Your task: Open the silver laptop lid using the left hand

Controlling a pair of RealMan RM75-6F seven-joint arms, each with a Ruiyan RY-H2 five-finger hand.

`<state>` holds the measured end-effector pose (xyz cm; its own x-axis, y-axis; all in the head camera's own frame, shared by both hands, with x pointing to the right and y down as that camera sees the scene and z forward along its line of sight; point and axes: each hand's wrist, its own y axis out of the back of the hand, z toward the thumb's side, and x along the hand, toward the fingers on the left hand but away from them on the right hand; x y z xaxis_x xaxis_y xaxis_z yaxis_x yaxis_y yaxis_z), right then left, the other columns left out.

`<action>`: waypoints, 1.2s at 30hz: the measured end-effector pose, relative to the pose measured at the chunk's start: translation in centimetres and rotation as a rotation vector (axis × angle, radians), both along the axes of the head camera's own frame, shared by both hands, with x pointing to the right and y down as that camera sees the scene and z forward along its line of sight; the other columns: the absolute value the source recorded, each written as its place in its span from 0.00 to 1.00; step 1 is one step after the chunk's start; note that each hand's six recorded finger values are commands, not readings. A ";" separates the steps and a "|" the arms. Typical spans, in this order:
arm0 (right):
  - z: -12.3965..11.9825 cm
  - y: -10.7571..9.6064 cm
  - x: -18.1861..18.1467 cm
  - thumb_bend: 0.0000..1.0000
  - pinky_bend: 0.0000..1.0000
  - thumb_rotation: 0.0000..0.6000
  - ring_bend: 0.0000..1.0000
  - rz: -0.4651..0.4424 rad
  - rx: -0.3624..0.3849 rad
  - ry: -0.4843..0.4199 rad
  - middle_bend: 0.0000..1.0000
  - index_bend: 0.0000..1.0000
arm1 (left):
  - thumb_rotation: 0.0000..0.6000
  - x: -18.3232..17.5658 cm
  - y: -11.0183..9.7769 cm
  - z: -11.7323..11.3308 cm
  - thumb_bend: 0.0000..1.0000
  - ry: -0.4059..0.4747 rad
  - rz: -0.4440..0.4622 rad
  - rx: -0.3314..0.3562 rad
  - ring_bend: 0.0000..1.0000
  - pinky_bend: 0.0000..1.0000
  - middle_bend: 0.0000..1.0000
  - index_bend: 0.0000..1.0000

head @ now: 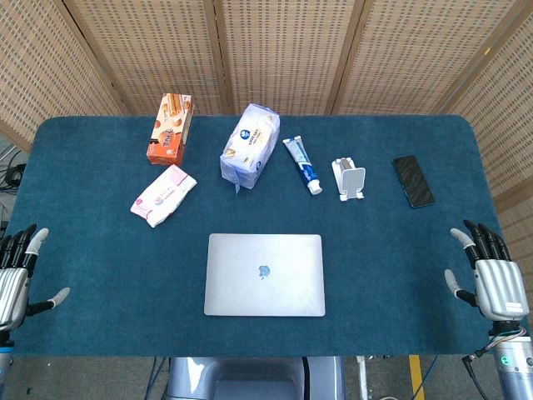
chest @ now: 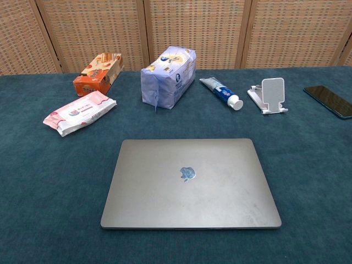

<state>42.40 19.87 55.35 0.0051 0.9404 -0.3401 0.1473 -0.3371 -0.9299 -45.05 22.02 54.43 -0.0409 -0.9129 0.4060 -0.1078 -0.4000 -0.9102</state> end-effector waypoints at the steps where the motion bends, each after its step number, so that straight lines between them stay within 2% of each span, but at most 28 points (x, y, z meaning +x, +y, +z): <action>1: 0.0 -0.1 0.0 0.41 0.10 1.00 0.00 -0.001 0.000 -0.001 0.08 0.16 | 0.92 0.0 0.0 0.0 0.17 -0.001 0.002 -0.001 0.00 0.00 0.00 0.00; 10: 0.0 -0.4 -0.5 0.41 0.10 1.00 0.00 -0.017 0.003 -0.010 0.08 0.16 | 0.91 0.1 -0.6 0.4 0.17 -0.006 0.018 -0.001 0.00 0.00 0.00 0.00; 15: 0.1 -0.7 -1.0 0.41 0.10 1.00 0.00 -0.037 0.001 -0.028 0.08 0.16 | 0.91 1.2 -1.7 0.5 0.17 0.003 0.084 0.010 0.00 0.00 0.00 0.00; 19: 0.4 -0.7 -1.8 0.41 0.10 1.00 0.00 -0.062 -0.009 -0.046 0.08 0.16 | 0.92 2.5 -2.6 1.0 0.17 0.034 0.143 -0.017 0.00 0.00 0.00 0.00; 26: 0.5 -0.9 -3.2 0.41 0.10 1.00 0.00 -0.099 -0.007 -0.069 0.08 0.16 | 0.91 8.1 -4.8 1.5 0.16 0.112 0.356 -0.058 0.00 0.00 0.00 0.00; 31: 0.4 -0.5 -3.8 0.41 0.10 1.00 0.00 -0.112 -0.011 -0.072 0.08 0.16 | 0.91 12.5 -5.3 1.6 0.14 0.161 0.474 -0.069 0.00 0.00 0.00 0.00; 36: 0.3 -0.2 -4.2 0.41 0.10 1.00 0.00 -0.117 -0.010 -0.075 0.08 0.16 | 0.91 17.4 -5.1 2.4 0.14 0.207 0.584 -0.096 0.00 0.00 0.00 0.00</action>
<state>38.24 19.70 55.70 0.1406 0.9286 -0.3435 0.1758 -0.3649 -0.9143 -27.65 16.95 56.82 0.5423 -0.7198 0.4334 -0.0170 -0.5251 -0.8508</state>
